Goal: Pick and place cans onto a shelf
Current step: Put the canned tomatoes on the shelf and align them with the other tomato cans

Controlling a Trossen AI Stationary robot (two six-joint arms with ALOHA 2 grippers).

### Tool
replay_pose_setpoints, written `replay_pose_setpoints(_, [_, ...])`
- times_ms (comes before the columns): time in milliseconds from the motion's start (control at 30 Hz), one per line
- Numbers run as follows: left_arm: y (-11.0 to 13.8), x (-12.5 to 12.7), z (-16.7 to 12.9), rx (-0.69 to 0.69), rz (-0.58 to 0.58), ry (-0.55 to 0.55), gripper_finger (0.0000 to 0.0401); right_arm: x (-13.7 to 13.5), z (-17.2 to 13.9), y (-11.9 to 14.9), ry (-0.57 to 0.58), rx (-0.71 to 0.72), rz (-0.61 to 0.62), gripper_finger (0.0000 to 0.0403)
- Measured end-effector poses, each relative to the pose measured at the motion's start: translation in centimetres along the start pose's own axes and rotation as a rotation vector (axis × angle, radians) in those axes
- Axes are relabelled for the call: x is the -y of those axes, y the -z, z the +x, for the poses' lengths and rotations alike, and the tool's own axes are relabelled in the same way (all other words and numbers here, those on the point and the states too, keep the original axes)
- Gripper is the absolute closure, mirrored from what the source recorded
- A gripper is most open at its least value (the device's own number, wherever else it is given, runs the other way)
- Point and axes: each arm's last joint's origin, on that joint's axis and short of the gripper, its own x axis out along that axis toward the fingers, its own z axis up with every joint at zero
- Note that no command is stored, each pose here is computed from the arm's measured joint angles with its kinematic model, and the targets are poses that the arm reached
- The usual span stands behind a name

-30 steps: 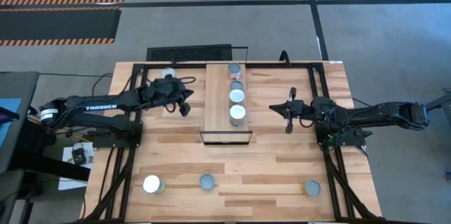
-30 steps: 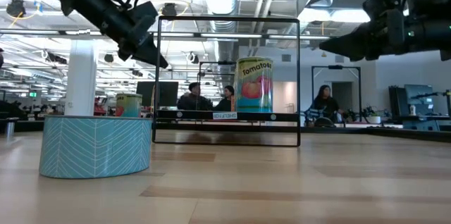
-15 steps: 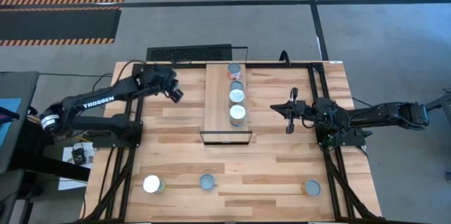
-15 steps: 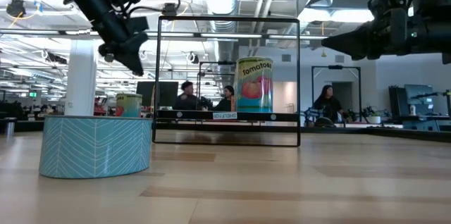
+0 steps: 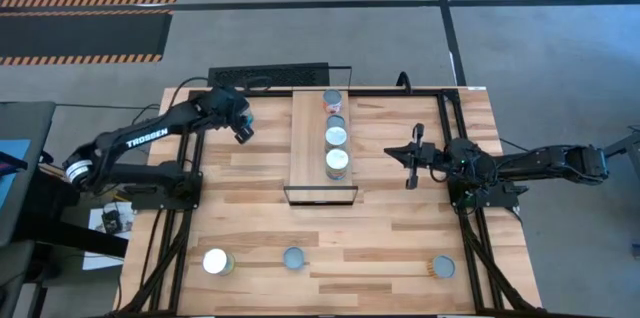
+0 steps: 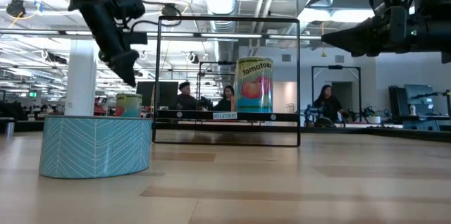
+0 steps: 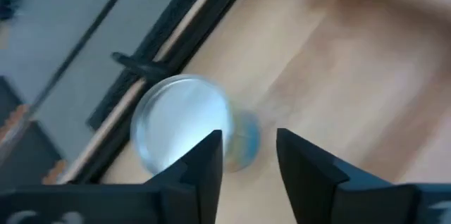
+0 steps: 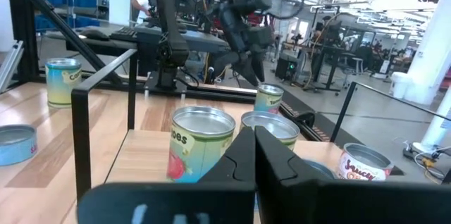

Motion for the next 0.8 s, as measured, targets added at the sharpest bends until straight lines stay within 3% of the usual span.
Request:
replay_pose_setpoints(233, [-0.3, -0.4, 2.2, -0.059, 0.072, -0.109, 0.0267, 0.0, 0.0, 0.0, 0.0, 0.0, 0.0, 0.0392])
replay_pose_setpoints(367, [-0.3, -0.5, 3.1, -0.072, 0.095, -0.099, 0.0281, 0.0, 0.0, 0.0, 0.0, 0.0, -0.003, 0.0392])
replay_pose_setpoints(667, [-0.3, -0.7, 4.6, -0.104, 0.16, -0.073, 0.0357, 0.0, 0.0, 0.0, 0.0, 0.0, -0.011, 0.0392])
replay_pose_setpoints(800, [-0.5, -0.4, 3.7, -0.055, 0.198, 0.018, 0.0394, 0.0, 0.0, 0.0, 0.0, 0.003, -0.011, 0.0392])
